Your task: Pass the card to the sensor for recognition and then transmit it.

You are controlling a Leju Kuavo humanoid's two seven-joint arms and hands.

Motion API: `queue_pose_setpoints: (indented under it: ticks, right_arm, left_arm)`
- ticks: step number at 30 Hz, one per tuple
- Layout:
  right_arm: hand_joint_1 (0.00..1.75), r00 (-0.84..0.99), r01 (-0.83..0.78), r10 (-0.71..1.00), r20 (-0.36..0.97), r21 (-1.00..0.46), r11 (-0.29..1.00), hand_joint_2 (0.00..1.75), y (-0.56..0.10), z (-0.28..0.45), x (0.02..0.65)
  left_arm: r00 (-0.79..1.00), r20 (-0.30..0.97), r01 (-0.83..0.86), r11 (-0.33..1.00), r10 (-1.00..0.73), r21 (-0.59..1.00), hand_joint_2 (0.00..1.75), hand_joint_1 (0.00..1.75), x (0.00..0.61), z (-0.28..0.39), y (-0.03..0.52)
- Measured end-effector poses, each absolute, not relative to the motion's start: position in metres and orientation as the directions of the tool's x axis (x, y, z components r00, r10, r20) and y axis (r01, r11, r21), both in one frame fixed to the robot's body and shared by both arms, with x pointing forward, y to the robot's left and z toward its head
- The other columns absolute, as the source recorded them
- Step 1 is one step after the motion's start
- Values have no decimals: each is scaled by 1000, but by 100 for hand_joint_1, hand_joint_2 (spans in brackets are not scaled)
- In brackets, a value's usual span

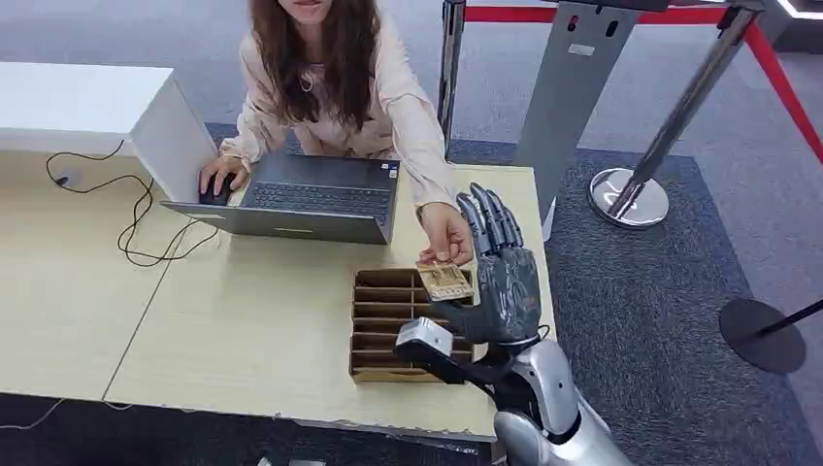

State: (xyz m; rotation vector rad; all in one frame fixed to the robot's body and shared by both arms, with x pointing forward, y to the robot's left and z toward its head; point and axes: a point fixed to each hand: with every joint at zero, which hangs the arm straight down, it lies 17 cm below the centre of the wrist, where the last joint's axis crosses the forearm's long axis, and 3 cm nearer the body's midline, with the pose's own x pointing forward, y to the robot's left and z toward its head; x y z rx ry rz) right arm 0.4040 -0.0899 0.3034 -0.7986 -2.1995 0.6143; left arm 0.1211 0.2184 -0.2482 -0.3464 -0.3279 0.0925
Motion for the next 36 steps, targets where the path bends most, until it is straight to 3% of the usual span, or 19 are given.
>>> queue_pose_setpoints:
  ticks: [6,7,8,9,36]
  right_arm:
    - [0,-562,349,694,450,-632,692,175,-85,302,403]
    - [9,-562,348,694,449,-633,692,175,-84,302,403]
    - [51,-562,348,694,450,-633,692,175,-84,302,403]
    - [175,-562,347,694,449,-634,691,175,-84,302,403]
    - [175,-572,324,669,474,-618,716,175,-81,299,400]
  left_arm:
    - [942,303,-34,937,147,-348,175,0,122,-248,219]
    - [941,304,-34,937,147,-348,175,0,122,-248,219]
    - [941,304,-34,937,147,-348,175,0,122,-248,219]
    - [940,307,-34,937,148,-348,175,0,122,-248,219]
    - [937,314,-35,938,151,-346,175,0,123,-248,219]
